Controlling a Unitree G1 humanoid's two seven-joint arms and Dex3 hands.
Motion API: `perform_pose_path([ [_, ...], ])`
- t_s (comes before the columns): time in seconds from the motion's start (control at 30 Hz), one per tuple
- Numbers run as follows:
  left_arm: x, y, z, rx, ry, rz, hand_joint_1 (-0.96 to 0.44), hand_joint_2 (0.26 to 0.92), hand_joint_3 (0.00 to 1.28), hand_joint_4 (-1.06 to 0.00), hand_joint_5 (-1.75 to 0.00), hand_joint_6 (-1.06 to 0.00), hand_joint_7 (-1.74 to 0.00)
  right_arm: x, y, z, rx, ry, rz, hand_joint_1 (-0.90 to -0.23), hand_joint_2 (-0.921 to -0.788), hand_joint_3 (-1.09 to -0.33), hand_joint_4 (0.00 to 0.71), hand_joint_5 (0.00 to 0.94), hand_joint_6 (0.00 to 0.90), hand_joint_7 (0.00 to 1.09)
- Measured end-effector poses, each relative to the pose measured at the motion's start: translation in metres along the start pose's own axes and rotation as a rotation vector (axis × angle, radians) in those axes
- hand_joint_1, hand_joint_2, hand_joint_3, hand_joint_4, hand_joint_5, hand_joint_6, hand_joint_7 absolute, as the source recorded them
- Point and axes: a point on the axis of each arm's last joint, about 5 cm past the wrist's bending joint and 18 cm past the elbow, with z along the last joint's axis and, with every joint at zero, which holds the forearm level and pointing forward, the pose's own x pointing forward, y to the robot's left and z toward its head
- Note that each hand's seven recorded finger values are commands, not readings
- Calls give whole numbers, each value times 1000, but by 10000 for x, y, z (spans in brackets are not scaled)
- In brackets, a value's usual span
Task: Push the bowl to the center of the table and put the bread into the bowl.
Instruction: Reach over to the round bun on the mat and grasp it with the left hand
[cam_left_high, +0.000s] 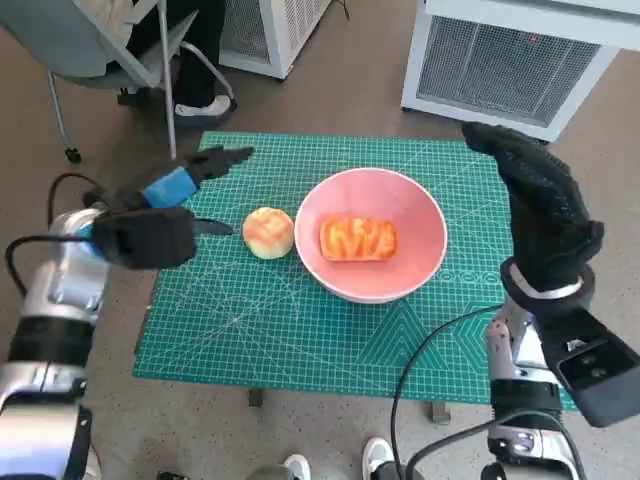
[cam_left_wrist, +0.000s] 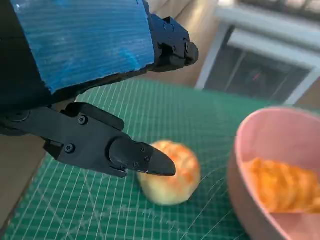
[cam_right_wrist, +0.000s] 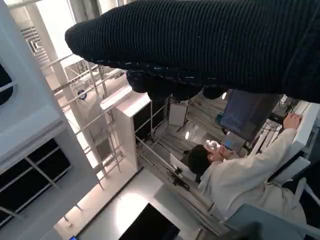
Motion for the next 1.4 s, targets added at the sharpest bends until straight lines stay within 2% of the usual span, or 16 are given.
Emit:
perform_pose_path([
  [0.37, 234, -157, 31, -19, 112, -133, -281, 828, 1, -172, -7, -340, -22, 25, -46, 35, -11, -3, 12, -607, -921, -735, 255, 0, -1, 665],
  [0.67, 346, -304, 69, -22, 128, -142, -278, 831, 1, -222, -13, -404, -35, 19, -62, 49, -15, 1, 16, -607, -921, -736, 254, 0, -1, 664],
  [0.8, 391, -387, 95, 4, 128, -156, -270, 835, 2, -267, -11, -440, -33, 18, -62, 51, -14, 2, 17, -607, -921, -736, 254, 0, -1, 664],
  [0.97, 432, -462, 125, 34, 125, -178, -220, 868, 7, -408, -22, -594, -76, 15, -62, 55, -13, 5, 18, -607, -921, -736, 254, 0, -1, 664],
  [1.03, 438, -480, 126, 41, 129, -184, -173, 895, 6, -573, -28, -718, -126, 12, -62, 57, -13, 4, 17, -607, -921, -736, 253, 0, -1, 664],
  [1.07, 440, -484, 125, 42, 130, -185, -211, 900, 27, -628, -40, -702, -353, 10, -62, 58, -13, 5, 17, -606, -921, -735, 253, 0, -1, 664],
  [1.1, 440, -483, 125, 44, 131, -183, -264, 907, 74, -708, -58, -659, -703, 9, -62, 59, -12, 5, 17, -606, -921, -735, 253, 0, -1, 663],
  [1.13, 441, -477, 128, 45, 131, -179, -169, 912, 91, -661, -450, -646, -914, 7, -62, 59, -12, 6, 16, -606, -921, -733, 253, 0, -1, 663],
  [1.2, 445, -460, 138, 50, 129, -174, -87, 916, 104, -621, -802, -637, -1086, 6, -63, 59, -11, 7, 16, -606, -921, -732, 253, 0, -1, 663],
  [1.3, 447, -436, 149, 64, 123, -163, -30, 919, 107, -594, -1065, -638, -1185, 6, -62, 59, -11, 7, 16, -606, -921, -730, 253, 0, -1, 663],
  [1.4, 443, -427, 145, 72, 122, -155, -10, 920, 107, -586, -1158, -641, -1207, 5, -62, 59, -11, 7, 16, -606, -921, -729, 253, 0, -1, 663],
])
